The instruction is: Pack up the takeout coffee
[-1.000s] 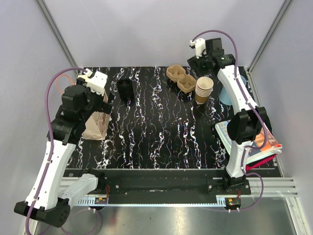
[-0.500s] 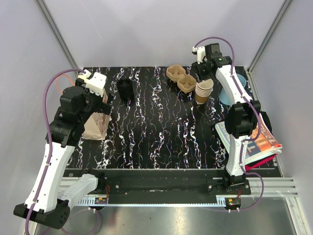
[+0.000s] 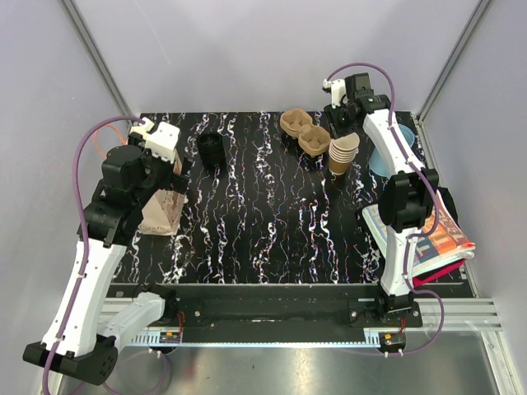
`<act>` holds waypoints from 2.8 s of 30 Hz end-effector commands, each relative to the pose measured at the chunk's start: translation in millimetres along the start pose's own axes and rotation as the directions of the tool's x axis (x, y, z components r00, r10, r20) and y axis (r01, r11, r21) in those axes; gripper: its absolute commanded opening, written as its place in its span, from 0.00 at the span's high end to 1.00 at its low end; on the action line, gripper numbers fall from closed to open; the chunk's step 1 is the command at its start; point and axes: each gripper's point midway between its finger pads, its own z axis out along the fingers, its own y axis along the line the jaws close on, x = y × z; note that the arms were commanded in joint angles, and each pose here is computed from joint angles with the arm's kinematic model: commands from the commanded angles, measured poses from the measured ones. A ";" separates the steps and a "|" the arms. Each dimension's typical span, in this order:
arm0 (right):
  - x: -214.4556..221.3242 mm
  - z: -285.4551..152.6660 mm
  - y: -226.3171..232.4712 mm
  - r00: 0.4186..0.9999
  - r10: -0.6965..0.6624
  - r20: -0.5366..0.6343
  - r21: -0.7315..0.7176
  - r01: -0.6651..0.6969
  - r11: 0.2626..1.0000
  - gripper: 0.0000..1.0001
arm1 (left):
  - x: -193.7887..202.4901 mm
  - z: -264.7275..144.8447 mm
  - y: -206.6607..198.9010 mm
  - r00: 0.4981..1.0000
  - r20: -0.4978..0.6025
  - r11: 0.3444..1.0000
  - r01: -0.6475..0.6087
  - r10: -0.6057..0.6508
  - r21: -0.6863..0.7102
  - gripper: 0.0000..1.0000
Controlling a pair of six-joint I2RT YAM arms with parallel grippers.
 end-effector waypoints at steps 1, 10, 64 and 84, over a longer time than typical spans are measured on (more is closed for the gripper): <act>2.1 -2.1 5.2 1.000 0.005 -0.004 -0.030 -0.005 1.000 0.58 | -6.4 -0.1 -2.6 1.000 0.028 1.000 0.014 -0.014 0.018 0.01; 12.5 1.8 9.7 0.999 0.001 -0.034 -0.053 -0.003 0.999 0.59 | -7.5 -0.1 -2.9 0.999 0.030 1.000 0.015 -0.016 0.021 0.01; -48.2 -90.7 -5.4 0.975 -0.200 0.099 0.213 0.175 0.961 1.00 | -3.3 0.5 -4.2 0.999 0.025 1.000 0.022 -0.022 0.022 0.01; -8.7 -124.7 171.5 0.877 -0.427 0.220 -0.063 0.449 0.891 1.00 | -6.8 -2.9 -2.3 0.999 0.038 1.000 0.027 -0.028 0.015 0.01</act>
